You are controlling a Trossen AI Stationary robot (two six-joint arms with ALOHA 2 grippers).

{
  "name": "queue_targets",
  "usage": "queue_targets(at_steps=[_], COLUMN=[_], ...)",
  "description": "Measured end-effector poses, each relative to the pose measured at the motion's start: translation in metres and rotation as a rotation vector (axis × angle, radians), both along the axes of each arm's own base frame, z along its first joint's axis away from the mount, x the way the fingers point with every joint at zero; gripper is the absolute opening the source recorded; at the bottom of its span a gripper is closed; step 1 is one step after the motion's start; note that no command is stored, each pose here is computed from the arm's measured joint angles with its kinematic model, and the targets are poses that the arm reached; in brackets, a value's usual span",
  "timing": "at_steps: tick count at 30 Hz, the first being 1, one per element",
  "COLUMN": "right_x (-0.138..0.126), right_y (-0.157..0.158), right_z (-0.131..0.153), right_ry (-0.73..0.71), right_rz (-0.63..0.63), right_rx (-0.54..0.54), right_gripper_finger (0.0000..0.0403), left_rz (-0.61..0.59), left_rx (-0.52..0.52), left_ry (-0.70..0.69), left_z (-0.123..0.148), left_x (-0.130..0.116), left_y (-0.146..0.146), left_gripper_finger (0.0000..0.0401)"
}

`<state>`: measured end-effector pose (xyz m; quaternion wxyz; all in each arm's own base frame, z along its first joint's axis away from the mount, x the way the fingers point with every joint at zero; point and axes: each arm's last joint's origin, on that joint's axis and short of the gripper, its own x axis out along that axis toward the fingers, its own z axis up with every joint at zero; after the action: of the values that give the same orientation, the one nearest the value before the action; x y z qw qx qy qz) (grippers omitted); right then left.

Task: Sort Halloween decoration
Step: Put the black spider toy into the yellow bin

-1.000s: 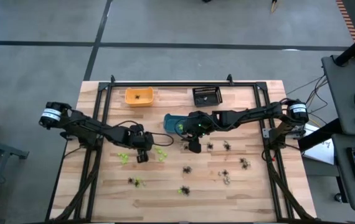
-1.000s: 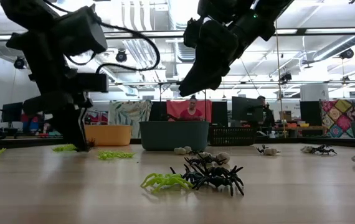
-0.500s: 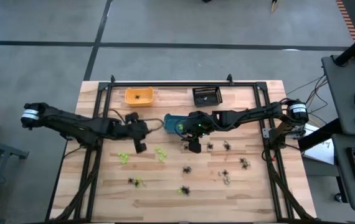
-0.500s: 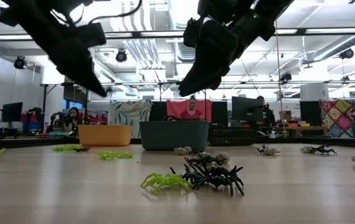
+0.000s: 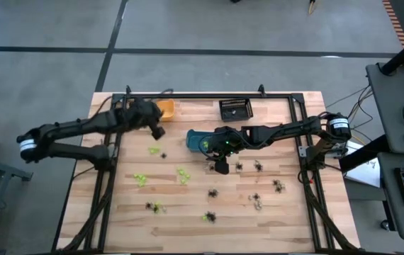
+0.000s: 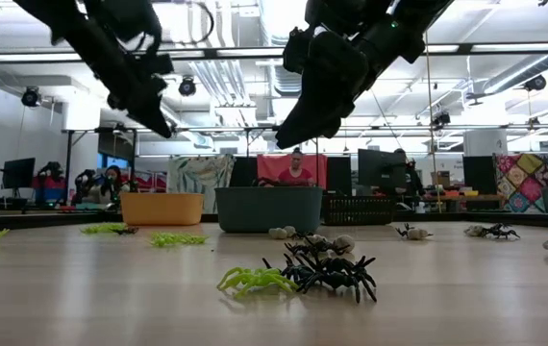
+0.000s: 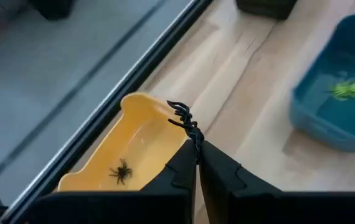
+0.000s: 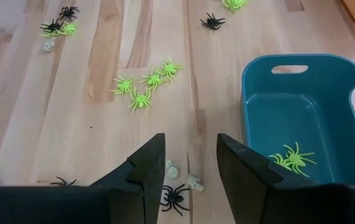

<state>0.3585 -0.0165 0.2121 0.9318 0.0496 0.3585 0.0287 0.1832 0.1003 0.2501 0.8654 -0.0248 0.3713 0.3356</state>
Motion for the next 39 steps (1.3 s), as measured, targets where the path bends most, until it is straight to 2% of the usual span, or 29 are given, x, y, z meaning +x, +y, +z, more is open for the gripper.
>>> queue_targets(at_steps=[5, 10, 13, 17, 24, 39], right_x=[0.000, 0.000, 0.000, 0.000, 0.000, 0.000], right_y=[0.000, 0.000, 0.000, 0.000, 0.000, 0.000], right_z=[0.000, 0.000, 0.000, 0.000, 0.000, 0.000], right_ry=[0.000, 0.000, 0.000, 0.000, 0.001, 0.001], right_rz=[0.000, 0.000, 0.000, 0.000, 0.000, -0.003], right_rx=[0.000, 0.000, 0.000, 0.000, 0.000, 0.003], right_gripper_finger=[0.0134, 0.0134, 0.0134, 0.0134, 0.0134, 0.0134], left_rz=[0.064, 0.190, 0.240, 0.233, 0.225, 0.225], left_rx=[-0.103, -0.230, -0.307, -0.357, -0.366, -0.409], left_ry=[0.026, 0.122, 0.194, 0.266, 0.306, 0.351], left_z=[-0.010, -0.030, -0.043, -0.056, -0.064, -0.065], left_x=[-0.013, -0.021, -0.020, -0.011, 0.001, -0.004], left_y=[0.044, 0.085, 0.106, 0.125, 0.140, 0.133], left_gripper_finger=[0.0000, 0.0000, 0.0000, 0.0000, 0.0000, 0.0000])
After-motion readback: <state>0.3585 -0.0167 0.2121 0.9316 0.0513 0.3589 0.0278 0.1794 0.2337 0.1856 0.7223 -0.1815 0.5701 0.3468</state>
